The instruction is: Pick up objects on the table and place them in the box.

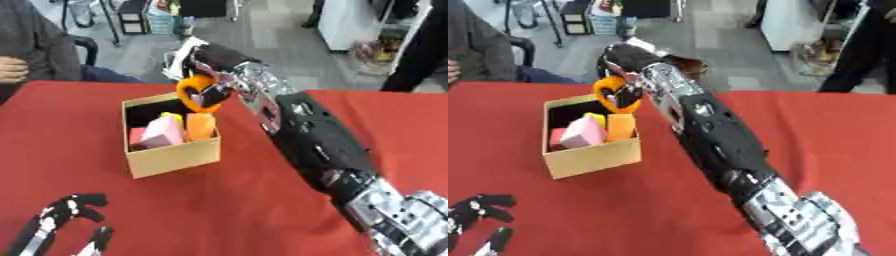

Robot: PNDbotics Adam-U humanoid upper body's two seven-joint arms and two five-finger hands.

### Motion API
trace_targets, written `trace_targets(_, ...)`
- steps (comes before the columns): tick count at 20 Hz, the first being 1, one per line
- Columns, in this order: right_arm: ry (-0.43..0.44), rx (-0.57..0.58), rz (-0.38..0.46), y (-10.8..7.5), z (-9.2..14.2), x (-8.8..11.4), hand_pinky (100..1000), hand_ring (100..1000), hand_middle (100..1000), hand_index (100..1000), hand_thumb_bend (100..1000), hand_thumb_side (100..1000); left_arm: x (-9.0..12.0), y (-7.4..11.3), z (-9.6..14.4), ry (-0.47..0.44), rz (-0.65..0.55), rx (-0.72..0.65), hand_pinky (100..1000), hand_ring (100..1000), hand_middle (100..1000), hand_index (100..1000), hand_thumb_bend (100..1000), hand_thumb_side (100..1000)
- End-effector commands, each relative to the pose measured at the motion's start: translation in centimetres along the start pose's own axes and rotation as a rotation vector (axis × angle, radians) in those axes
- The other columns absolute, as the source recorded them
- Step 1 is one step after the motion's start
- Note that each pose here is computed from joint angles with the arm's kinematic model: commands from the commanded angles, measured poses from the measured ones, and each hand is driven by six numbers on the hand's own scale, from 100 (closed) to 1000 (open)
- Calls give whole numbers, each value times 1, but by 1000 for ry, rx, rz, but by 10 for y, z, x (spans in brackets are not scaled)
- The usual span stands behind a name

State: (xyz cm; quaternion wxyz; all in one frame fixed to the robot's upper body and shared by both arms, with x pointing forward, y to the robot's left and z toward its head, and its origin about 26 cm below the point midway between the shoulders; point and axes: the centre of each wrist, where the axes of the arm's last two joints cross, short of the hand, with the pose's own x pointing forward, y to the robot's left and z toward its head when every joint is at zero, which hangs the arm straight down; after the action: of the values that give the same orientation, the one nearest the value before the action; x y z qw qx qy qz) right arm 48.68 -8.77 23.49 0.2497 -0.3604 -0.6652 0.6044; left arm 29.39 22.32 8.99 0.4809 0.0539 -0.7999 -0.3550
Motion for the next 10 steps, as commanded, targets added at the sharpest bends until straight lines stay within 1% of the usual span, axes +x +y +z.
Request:
trace_targets(1,-14,-64,39,-7,-6,6,757,658,693,777,100,100,4,1,-4,-24,-4,-8,777,633,692,823,343,632)
trace_targets(2,-15,-64,50,-5,-6,7,760,664,705,784,100,100,5,1,-4,-25,-4,-10,777,633,692,822,343,632)
trace_targets(3,-13,-62,62,-2,-6,7,784,711,775,844,100,190,5,1,-5,-27,-4,-10,777,633,692,822,343,631)
trace_targets(4,-5,-59,74,-1,-5,6,787,718,787,854,100,198,5,1,-5,-28,-5,-10,777,633,692,822,343,631)
trace_targets(5,9,-57,86,1,-5,5,796,743,827,881,100,224,6,1,-5,-30,-5,-10,777,633,692,822,343,631)
trace_targets(6,25,-57,96,2,-5,3,796,743,827,881,100,224,6,1,-6,-31,-5,-11,777,633,692,822,343,631)
trace_targets(7,44,-56,103,4,-4,1,803,752,853,904,100,272,6,1,-6,-32,-4,-12,778,634,692,822,342,632)
trace_targets(8,64,-53,107,6,-3,-1,804,755,862,918,100,356,6,1,-6,-33,-4,-13,778,636,692,822,342,632)
trace_targets(10,92,-48,107,9,-2,-4,807,760,877,932,100,449,6,1,-6,-33,-4,-12,778,638,692,822,343,632)
